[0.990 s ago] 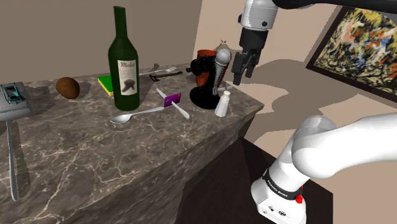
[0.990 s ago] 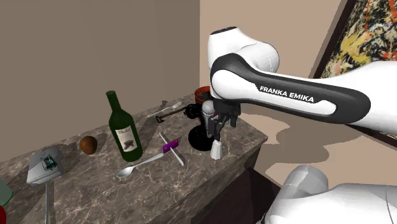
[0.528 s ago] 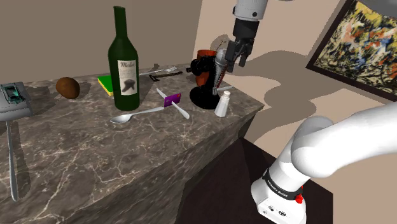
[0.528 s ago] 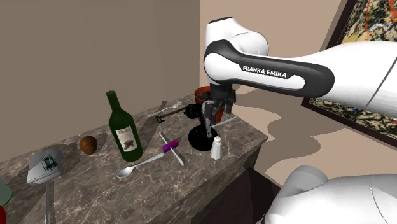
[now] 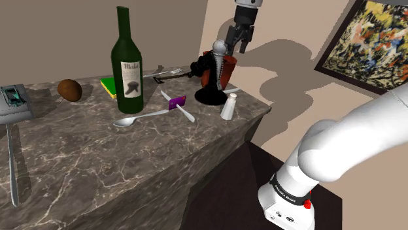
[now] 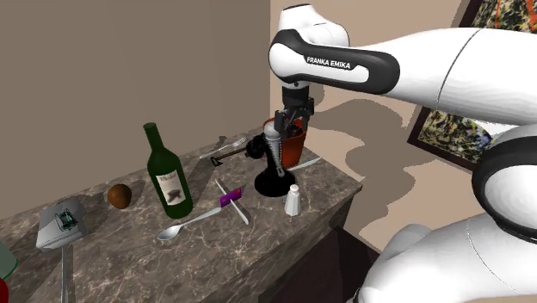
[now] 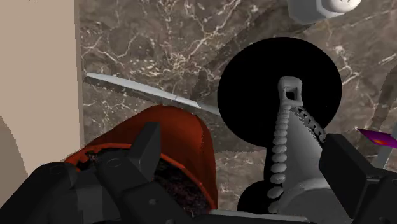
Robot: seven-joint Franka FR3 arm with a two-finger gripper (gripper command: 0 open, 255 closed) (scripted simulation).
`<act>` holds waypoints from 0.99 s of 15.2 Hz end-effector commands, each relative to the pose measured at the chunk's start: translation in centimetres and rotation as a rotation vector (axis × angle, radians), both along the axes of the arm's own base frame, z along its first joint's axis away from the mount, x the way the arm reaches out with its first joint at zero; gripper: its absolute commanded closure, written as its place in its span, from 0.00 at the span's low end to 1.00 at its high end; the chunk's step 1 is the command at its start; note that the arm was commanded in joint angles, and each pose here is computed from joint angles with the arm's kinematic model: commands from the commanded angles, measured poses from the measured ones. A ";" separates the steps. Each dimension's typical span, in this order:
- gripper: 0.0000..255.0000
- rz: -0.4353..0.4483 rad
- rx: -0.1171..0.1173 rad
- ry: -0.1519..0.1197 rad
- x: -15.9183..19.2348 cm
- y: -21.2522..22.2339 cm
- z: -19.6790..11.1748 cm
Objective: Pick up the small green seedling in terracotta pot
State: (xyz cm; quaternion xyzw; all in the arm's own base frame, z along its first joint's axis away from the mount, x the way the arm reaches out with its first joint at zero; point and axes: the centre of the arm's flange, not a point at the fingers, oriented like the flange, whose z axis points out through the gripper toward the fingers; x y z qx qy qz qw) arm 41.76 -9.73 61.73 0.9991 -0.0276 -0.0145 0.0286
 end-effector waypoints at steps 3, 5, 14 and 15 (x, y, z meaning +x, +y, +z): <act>0.00 -0.013 -0.001 -0.022 3.4 -3.3 1.6; 0.00 -0.019 -0.001 -0.033 5.1 -5.0 2.4; 0.00 -0.034 -0.001 -0.058 9.1 -9.2 2.3; 0.00 -0.034 -0.001 -0.058 9.1 -9.2 1.8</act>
